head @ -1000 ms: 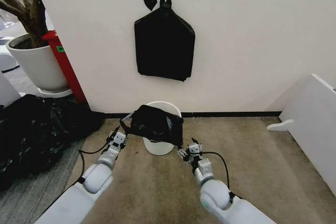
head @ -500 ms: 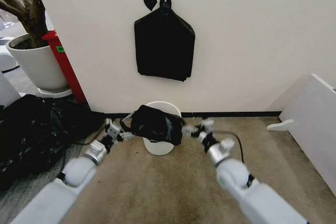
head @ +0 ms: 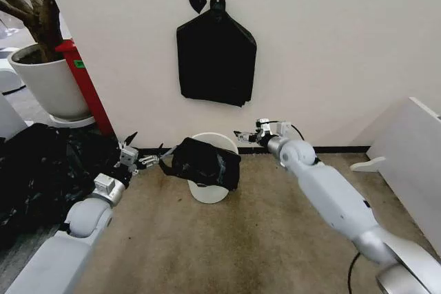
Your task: Place the garbage bag over the trash bin.
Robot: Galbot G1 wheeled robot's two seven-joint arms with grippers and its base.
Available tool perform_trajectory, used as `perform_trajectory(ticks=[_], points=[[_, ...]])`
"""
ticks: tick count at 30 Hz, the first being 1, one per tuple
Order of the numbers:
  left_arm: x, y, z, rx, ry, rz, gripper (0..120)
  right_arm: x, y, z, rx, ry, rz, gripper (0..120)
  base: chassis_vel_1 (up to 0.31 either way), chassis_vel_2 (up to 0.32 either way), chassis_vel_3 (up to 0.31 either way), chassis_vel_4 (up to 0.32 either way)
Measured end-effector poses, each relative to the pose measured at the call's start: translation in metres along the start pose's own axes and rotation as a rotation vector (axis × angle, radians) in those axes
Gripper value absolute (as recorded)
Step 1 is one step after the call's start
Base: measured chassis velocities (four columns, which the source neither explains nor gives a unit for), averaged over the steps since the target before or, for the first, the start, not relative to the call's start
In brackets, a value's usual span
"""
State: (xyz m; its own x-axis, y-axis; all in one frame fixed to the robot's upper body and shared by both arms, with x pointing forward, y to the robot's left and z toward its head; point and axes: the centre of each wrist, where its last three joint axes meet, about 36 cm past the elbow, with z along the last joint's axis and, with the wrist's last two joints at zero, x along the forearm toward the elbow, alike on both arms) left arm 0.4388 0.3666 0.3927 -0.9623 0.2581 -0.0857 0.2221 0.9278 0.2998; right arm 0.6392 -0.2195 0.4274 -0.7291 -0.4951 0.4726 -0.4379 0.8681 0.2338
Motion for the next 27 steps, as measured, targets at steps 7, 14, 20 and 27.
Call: perform_trajectory(ticks=[7, 14, 20, 27], points=[[-0.001, -0.004, 0.000, 0.007, 0.024, -0.054, 100, -0.028, 0.006, 0.005, 0.018, 0.050, 0.011, 100, 0.000, 0.000, 0.000, 0.000], [0.005, -0.005, 0.001, 0.000, 0.050, -0.093, 100, -0.046, 0.017, 0.011, 0.028, 0.083, 0.024, 94, 0.000, 0.000, 0.000, 0.000], [0.008, -0.007, 0.002, 0.002, 0.058, -0.118, 100, -0.052, 0.027, 0.009, 0.041, 0.141, 0.076, 72, 0.000, 0.000, 0.000, 0.000], [0.008, -0.011, 0.004, 0.001, 0.064, -0.127, 100, -0.053, 0.036, 0.007, 0.039, 0.159, 0.116, 50, 0.000, 0.000, 0.000, 0.000]])
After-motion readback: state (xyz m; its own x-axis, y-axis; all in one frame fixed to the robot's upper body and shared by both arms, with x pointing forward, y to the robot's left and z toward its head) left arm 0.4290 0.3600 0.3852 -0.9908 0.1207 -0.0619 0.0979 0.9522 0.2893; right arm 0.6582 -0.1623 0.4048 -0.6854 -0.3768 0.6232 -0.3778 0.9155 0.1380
